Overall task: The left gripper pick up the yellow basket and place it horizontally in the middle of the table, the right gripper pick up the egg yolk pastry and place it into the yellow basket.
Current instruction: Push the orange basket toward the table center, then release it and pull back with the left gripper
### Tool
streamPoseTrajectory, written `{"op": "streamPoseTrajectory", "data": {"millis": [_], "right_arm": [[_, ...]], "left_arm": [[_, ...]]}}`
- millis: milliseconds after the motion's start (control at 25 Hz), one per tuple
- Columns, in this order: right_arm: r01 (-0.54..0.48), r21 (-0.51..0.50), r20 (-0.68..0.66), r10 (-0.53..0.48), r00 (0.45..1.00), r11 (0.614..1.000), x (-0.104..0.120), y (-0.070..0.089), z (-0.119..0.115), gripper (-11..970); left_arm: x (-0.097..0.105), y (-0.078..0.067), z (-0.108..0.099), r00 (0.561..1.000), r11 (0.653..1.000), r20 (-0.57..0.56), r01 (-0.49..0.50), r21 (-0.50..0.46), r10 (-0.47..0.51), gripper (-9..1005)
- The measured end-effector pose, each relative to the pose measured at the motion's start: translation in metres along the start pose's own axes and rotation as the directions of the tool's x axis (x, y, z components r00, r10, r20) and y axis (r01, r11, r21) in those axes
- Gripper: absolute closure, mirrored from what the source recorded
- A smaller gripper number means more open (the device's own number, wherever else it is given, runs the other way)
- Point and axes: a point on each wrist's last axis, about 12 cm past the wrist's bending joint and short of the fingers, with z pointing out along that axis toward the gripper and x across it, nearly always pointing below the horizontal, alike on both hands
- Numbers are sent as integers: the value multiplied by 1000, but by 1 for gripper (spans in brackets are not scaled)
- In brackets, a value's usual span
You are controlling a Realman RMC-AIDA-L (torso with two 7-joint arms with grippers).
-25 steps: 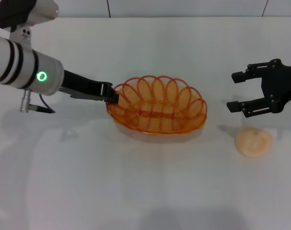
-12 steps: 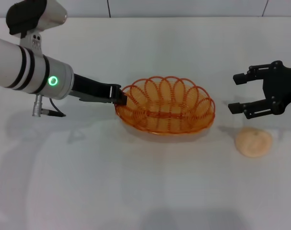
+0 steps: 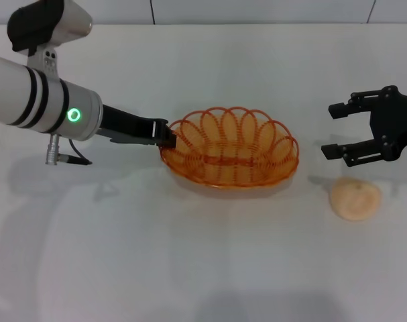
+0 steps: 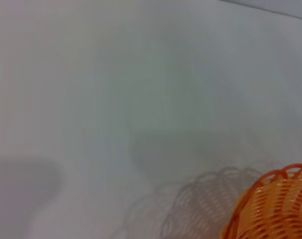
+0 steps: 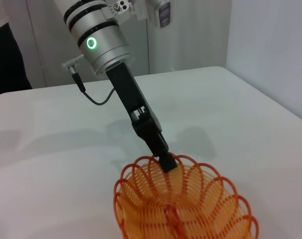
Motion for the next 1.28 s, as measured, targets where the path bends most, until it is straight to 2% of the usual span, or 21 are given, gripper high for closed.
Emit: {"op": "streamPoseTrajectory", "data": {"millis": [360, 640, 760, 840, 920, 1040, 1160, 1280], "right_arm": [[-1, 7, -3, 1, 1000, 1000, 2, 0, -2, 288], [-8, 11, -6, 8, 1000, 1000, 3, 0, -3, 292], [-13, 14, -7, 13, 1000, 1000, 4, 0, -4, 294], [-17, 17, -7, 17, 1000, 1000, 5, -1, -5, 295], [-26, 21, -8, 26, 1000, 999, 6, 0, -7, 297], [-43, 33, -3, 43, 999, 999, 10, 0, -12, 299], [-56, 47, 0, 56, 998, 997, 13, -1, -18, 300], [-59, 51, -15, 60, 998, 997, 16, -1, -24, 302]], "left_arm": [[1, -3, 2, 999, 998, 7, 31, 47, -32, 743], [3, 2, -2, 999, 998, 2, 46, 45, -46, 604], [4, 8, -11, 998, 998, 22, 50, 39, -51, 544], [3, 14, -26, 997, 998, 59, 53, 37, -55, 504], [1, 18, -41, 994, 999, 102, 31, 34, -34, 422], [0, 22, -65, 982, 998, 182, -54, 18, 50, 298], [2, 23, -78, 957, 986, 243, -165, 17, 156, 252], [6, 24, -86, 915, 957, 305, -288, 40, 263, 231]]}}
